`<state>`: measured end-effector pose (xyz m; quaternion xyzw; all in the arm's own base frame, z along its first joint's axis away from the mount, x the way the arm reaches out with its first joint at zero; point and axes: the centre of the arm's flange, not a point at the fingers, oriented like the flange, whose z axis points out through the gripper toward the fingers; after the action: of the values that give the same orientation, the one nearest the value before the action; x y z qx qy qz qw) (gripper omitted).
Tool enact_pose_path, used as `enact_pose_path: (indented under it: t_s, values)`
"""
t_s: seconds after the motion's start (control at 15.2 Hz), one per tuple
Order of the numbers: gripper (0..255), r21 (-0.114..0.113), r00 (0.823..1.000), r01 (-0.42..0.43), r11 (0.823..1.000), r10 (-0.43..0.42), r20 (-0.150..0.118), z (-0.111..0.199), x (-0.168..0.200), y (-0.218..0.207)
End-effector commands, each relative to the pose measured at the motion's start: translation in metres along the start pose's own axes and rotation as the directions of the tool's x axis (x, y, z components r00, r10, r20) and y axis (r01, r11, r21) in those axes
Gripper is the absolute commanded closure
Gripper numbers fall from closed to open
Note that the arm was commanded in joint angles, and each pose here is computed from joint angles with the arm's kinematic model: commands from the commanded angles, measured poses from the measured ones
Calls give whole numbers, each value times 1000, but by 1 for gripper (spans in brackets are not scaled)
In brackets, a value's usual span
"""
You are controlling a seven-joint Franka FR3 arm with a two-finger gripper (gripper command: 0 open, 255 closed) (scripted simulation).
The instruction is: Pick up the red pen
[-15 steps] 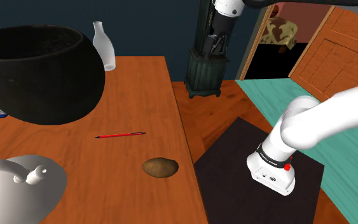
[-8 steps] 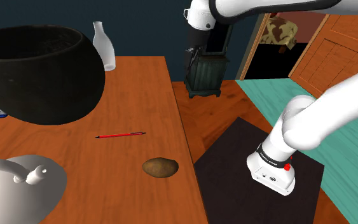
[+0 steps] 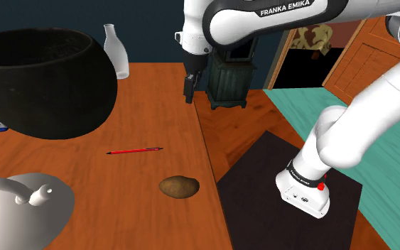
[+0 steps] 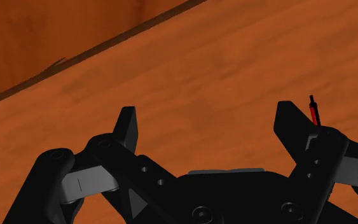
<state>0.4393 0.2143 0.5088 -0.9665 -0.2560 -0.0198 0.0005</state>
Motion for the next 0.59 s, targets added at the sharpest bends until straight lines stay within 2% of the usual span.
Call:
enact_pose_path:
  t_s: [0.0,0.26,0.53]
  values:
    - [0,7,998,55,998,-55,10,14,18,-18]
    - [0,20,986,161,987,-161,30,40,44,-56]
    - [0,36,963,265,964,-266,48,67,64,-98]
